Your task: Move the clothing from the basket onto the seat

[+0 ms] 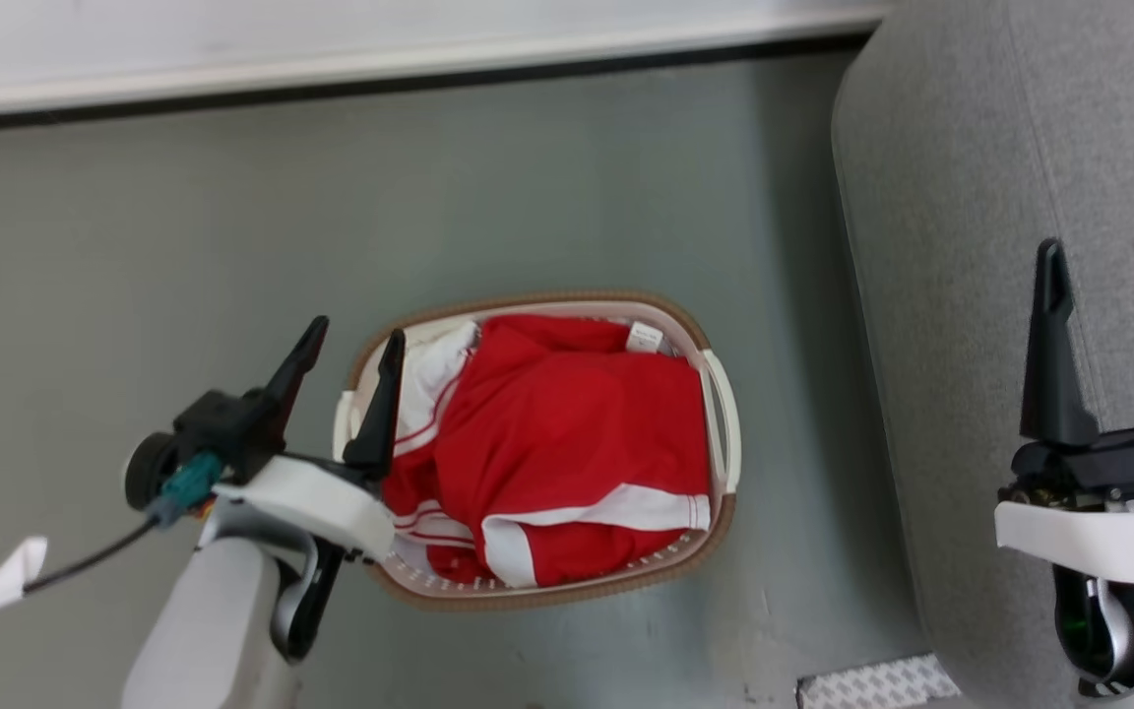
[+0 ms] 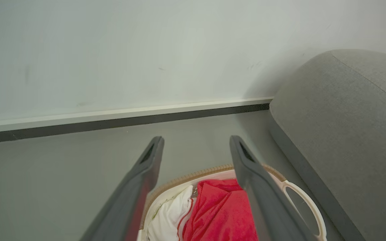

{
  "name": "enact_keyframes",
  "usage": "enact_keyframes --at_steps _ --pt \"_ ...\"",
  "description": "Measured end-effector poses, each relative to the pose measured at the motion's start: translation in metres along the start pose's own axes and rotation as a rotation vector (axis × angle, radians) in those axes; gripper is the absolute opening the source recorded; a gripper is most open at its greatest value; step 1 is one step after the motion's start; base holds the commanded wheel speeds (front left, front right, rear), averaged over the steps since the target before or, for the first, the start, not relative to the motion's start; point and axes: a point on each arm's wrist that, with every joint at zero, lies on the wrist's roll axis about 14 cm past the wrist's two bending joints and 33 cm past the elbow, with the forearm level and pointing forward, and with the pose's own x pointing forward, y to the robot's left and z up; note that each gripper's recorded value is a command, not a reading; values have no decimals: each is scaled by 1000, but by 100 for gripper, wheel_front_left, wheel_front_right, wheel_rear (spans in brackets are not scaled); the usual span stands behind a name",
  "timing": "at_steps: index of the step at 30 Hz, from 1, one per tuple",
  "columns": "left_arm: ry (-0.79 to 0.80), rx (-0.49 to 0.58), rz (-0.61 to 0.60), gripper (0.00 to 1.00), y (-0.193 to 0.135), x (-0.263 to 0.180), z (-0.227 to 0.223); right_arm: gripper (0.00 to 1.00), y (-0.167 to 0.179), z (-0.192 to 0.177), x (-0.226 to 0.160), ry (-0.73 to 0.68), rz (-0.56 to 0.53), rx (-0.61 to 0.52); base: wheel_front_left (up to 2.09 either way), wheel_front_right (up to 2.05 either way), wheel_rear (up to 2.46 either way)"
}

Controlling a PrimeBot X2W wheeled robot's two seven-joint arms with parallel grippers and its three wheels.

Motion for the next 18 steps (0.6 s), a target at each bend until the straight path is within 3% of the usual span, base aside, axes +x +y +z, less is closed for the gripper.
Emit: enact_keyframes --at_steps 12,18 --pt "359 -45 -204 100 -43 43 -100 100 -37 -20 2 38 -89 -37 0 0 0" --pt "572 -27 -250 100 -47 44 -154 100 -49 -29 0 62 -120 -48 0 0 0"
